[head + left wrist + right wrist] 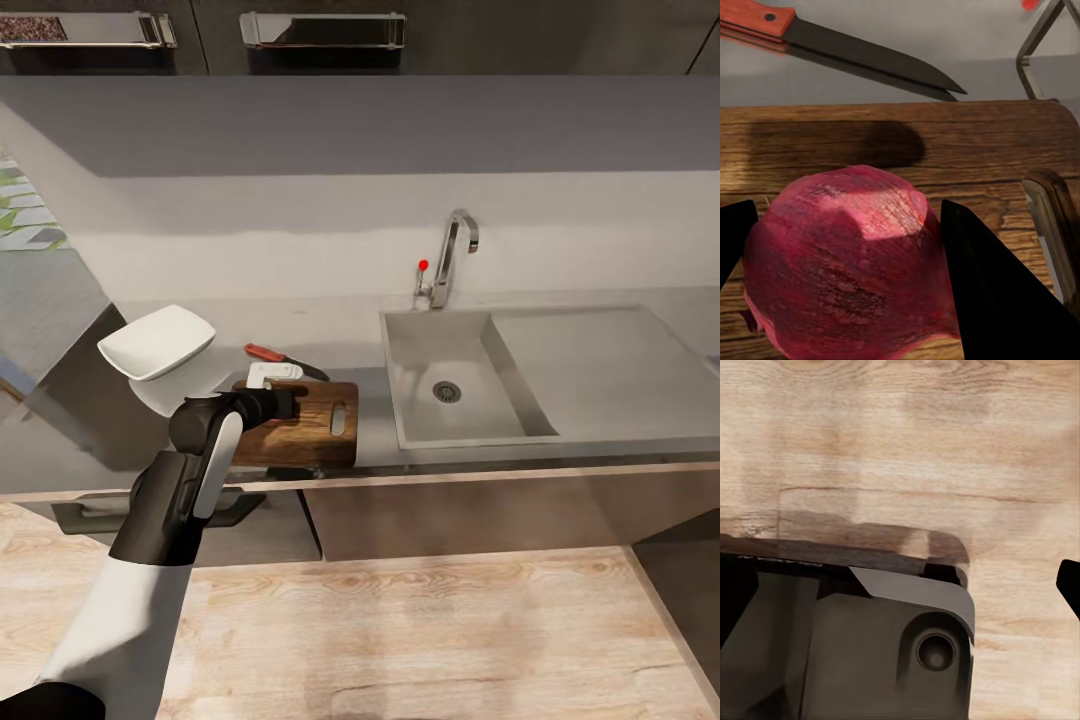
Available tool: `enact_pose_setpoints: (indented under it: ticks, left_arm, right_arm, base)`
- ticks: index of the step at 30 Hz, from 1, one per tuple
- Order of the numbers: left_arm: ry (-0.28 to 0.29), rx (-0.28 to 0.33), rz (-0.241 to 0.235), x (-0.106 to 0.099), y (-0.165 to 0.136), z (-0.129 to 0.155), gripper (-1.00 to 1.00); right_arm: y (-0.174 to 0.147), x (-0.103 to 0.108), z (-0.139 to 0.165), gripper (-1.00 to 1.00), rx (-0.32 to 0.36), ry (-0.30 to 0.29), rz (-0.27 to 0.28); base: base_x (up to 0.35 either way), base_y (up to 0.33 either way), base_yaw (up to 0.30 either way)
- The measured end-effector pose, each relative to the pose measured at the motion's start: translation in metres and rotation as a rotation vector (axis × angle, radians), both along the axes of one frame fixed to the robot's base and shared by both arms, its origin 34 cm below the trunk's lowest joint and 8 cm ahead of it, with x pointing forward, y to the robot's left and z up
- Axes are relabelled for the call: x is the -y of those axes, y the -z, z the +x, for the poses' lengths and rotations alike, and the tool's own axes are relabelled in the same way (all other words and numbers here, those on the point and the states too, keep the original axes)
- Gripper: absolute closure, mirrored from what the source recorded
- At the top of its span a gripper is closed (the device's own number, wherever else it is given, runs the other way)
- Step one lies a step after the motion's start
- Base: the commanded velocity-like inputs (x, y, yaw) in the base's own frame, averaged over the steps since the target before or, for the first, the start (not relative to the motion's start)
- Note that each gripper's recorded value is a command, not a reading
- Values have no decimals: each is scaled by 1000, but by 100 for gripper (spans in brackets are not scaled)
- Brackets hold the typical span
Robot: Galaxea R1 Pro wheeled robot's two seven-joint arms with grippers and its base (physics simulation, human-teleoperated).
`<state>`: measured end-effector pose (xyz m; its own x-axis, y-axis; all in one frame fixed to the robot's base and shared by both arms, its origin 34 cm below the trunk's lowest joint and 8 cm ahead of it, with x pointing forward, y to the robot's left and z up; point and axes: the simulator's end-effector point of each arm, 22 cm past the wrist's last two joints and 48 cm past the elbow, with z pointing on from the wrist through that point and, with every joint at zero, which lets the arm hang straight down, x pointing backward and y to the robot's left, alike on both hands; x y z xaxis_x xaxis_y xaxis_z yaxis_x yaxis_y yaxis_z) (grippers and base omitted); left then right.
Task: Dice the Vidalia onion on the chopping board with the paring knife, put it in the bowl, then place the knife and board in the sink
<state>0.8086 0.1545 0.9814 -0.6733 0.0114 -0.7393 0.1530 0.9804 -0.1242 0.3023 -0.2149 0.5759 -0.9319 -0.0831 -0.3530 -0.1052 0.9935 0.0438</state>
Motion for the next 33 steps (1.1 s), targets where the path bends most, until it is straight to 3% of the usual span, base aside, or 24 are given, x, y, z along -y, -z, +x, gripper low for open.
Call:
enact_pose_setpoints:
  ticks: [33]
  left_arm:
    - [0, -12, 1, 0, 7, -1, 100]
  right_arm:
    - [1, -1, -1, -100, -4, 3, 1]
  base:
    - [-37, 0, 0]
